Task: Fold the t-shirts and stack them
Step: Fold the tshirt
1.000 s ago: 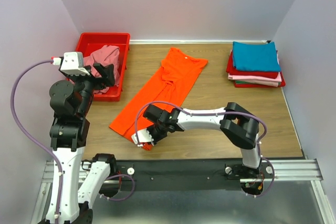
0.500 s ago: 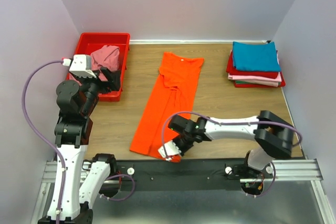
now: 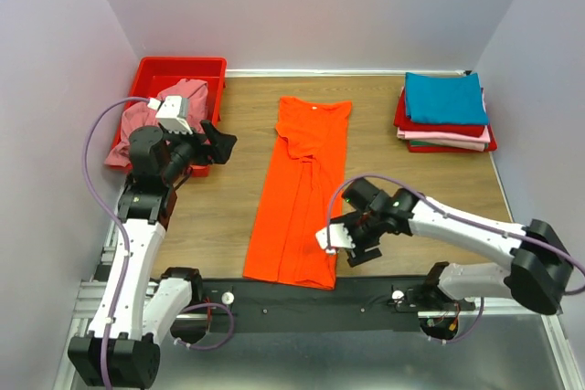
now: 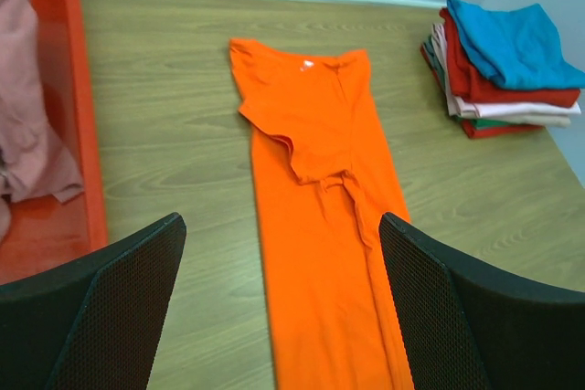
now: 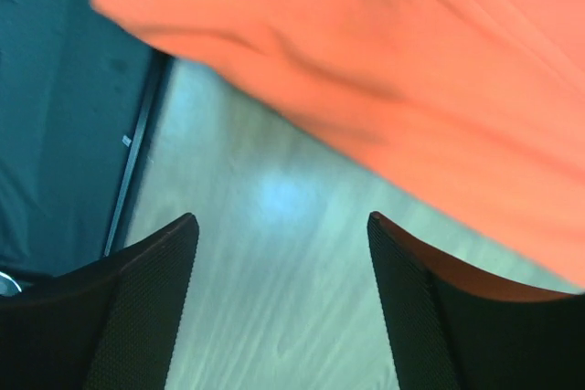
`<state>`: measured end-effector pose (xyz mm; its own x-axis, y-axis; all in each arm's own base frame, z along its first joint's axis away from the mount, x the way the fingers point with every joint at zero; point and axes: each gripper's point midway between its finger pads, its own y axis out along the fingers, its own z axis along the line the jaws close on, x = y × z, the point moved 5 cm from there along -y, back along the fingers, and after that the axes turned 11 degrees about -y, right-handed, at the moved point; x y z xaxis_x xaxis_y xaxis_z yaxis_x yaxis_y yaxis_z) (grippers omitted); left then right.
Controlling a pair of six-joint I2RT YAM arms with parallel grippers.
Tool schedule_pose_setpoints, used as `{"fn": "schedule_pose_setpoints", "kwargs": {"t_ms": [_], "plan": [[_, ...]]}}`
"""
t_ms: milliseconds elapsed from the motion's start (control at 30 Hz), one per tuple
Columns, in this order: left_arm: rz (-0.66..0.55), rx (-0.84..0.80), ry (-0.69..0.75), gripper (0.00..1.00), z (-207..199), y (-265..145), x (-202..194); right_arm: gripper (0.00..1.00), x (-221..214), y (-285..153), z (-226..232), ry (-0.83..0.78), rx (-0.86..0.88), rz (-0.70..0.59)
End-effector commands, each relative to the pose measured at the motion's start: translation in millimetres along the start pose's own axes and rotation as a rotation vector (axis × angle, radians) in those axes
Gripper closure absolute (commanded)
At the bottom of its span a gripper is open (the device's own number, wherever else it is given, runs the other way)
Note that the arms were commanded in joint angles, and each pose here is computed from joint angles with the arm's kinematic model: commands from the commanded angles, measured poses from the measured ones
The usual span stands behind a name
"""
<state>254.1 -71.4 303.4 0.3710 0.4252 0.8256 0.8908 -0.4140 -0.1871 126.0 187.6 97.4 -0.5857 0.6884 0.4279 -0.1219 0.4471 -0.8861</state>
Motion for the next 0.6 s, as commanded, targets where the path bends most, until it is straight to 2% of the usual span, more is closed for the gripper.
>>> {"fn": "schedule_pose_setpoints", "kwargs": {"t_ms": [0,300,467,567], "plan": [[0.061,-0.075,-0.033,0.06,-0.3,14.3,-14.1,0.18,-4.3,-24.3,-0.2,0.053,-0.049,-0.033],[0.202,-0.051,-0.062,0.07,12.4,64.3,-52.8,0.13,-47.6,-69.6,-9.8,0.314,-0.357,-0.043],[0.255,-0.039,-0.05,0.09,10.6,103.8,-62.6,0.13,-64.5,-89.8,-18.7,0.469,-0.493,-0.146],[0.292,-0.02,-0.052,0.1,17.1,120.4,-72.0,0.13,-71.7,-94.5,-21.6,0.526,-0.528,-0.144]]}}
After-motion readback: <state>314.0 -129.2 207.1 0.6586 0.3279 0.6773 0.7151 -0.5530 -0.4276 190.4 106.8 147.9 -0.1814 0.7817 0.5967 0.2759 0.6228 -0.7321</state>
